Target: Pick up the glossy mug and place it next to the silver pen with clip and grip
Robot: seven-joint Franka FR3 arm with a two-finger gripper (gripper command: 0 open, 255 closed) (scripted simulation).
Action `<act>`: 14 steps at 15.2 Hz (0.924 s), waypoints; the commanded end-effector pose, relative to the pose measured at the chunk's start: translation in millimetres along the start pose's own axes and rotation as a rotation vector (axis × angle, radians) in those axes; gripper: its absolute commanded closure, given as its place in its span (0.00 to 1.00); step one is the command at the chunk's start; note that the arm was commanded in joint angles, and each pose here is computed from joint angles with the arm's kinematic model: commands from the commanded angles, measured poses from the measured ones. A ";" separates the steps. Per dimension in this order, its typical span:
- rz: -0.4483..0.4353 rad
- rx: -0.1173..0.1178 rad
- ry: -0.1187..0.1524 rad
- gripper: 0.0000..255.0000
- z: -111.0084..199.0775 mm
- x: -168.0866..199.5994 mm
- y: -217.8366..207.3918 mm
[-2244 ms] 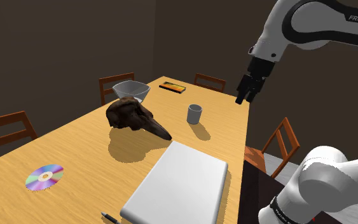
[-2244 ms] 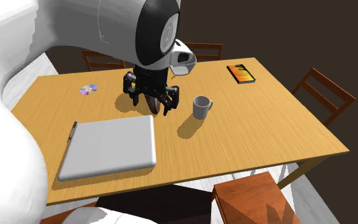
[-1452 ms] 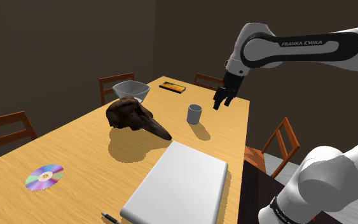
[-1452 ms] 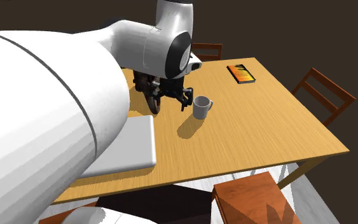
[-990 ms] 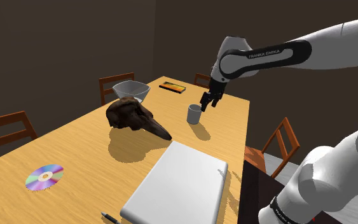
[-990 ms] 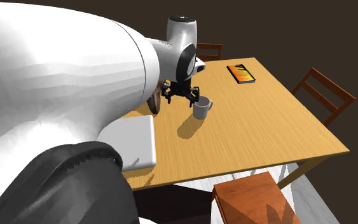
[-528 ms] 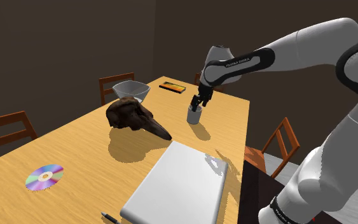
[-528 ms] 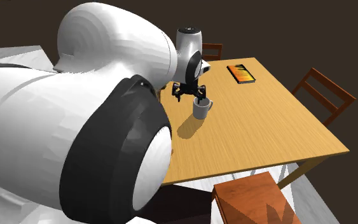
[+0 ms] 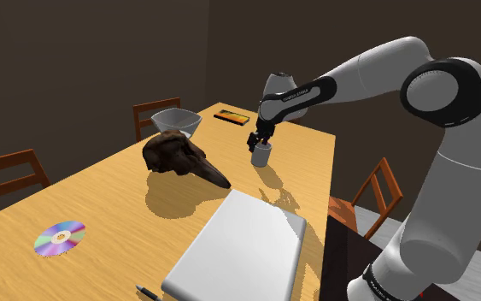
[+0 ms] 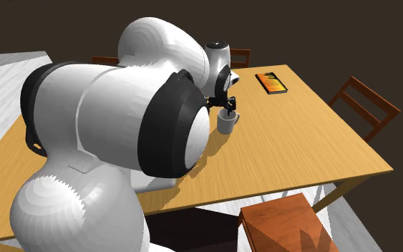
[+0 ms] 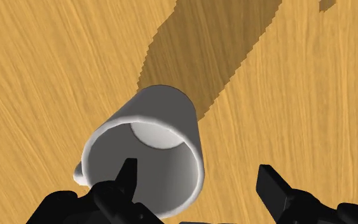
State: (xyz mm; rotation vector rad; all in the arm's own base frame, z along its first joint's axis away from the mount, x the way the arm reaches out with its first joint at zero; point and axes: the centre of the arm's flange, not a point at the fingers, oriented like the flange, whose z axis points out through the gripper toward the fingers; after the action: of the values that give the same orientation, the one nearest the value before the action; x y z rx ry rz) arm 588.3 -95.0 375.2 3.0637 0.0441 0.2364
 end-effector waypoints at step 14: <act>0.000 -0.001 0.001 1.00 29.3 0.0 -0.6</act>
State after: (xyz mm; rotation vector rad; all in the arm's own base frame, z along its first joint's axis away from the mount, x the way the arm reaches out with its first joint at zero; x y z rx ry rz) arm 592.8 -96.4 346.3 3.0627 0.0447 0.2378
